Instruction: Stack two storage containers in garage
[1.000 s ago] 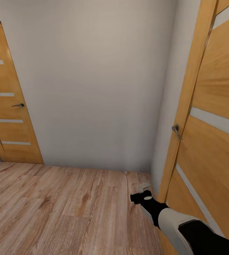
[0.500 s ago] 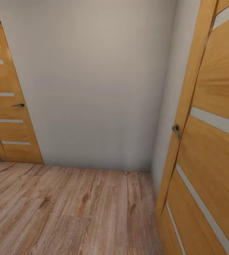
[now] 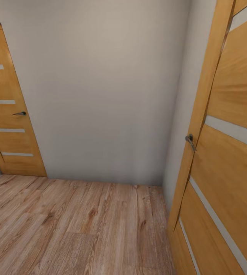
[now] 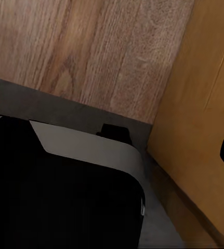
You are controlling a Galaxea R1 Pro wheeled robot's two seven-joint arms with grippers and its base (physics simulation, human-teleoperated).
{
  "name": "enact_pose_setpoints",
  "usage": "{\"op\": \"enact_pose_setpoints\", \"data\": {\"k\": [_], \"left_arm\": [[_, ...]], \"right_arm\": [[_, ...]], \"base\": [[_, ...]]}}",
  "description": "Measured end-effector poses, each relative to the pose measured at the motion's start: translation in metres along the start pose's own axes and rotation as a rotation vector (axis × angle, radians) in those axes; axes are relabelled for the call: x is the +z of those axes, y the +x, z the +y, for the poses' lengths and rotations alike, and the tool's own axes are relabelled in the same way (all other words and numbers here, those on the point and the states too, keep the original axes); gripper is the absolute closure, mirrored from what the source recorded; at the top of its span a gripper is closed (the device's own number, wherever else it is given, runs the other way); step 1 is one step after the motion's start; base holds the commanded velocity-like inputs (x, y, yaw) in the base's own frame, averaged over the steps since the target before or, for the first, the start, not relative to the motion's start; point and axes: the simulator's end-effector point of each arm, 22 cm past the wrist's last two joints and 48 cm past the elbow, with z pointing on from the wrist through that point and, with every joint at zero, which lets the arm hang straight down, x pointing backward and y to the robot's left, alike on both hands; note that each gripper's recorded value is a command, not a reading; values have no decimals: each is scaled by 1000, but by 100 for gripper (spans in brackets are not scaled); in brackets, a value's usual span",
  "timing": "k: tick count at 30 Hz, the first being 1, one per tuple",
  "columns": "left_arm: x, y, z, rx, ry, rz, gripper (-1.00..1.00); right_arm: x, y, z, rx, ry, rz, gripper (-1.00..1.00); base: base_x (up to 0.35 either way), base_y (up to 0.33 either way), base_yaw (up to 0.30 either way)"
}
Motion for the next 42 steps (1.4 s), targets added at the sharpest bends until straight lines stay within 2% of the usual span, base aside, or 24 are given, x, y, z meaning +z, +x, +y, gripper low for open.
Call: {"op": "enact_pose_setpoints", "data": {"k": [42], "left_arm": [[0, 0, 0, 0, 0, 0, -100]], "right_arm": [[-2, 10, 2, -3, -3, 6, -100]], "base": [[4, 20, 0]]}}
